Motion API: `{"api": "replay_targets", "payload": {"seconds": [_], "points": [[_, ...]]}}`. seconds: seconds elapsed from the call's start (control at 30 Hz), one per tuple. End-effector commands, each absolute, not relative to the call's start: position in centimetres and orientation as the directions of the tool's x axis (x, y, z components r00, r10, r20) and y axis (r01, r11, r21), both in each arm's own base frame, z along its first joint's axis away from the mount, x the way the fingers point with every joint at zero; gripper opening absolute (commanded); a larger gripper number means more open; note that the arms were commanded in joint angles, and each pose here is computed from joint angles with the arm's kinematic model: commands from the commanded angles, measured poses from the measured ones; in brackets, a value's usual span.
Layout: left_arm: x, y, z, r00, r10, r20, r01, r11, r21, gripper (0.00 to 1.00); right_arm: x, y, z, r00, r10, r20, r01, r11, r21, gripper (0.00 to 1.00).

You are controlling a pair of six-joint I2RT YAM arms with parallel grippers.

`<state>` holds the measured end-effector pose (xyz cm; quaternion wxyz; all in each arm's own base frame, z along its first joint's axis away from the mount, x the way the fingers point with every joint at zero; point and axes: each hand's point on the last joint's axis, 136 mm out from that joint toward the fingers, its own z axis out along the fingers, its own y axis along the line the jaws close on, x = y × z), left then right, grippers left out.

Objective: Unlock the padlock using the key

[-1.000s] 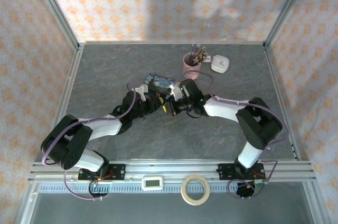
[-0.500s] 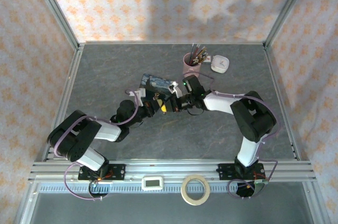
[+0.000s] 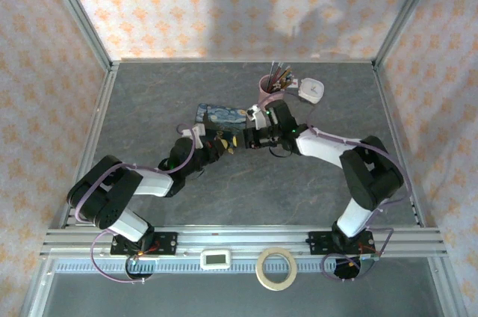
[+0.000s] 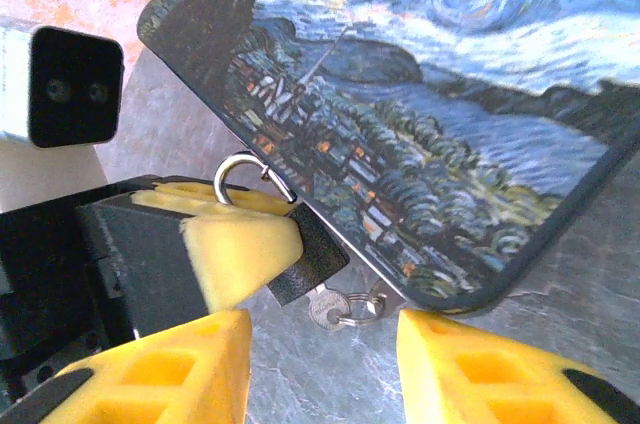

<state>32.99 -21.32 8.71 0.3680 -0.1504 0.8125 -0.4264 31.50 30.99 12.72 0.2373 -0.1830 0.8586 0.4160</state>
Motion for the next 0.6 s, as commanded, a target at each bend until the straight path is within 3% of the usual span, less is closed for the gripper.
{"api": "replay_targets", "payload": {"seconds": [0.0,0.3,0.37,0.57], "points": [[33.2,-21.1,6.6,-0.692,-0.573,-0.439,-0.014,0.619,-0.785,0.0,32.8,29.5,13.4,-0.774,-0.082,-0.628,-0.512,0.664,0.545,0.43],[32.6,-22.1,2.9,-0.731,-0.589,-0.345,-0.077,0.574,-0.815,0.01,32.6,29.3,13.4,-0.746,-0.092,-0.66,-0.513,0.711,0.481,0.43],[32.4,-22.1,2.8,-0.727,-0.605,-0.323,-0.084,0.546,-0.833,0.07,32.5,29.5,13.3,-0.74,-0.102,-0.665,-0.517,0.718,0.465,0.43],[31.9,-21.2,3.6,-0.705,-0.636,-0.313,-0.097,0.525,-0.846,0.49,32.1,29.8,14.2,-0.708,-0.117,-0.697,-0.539,0.727,0.426,0.44]]}}
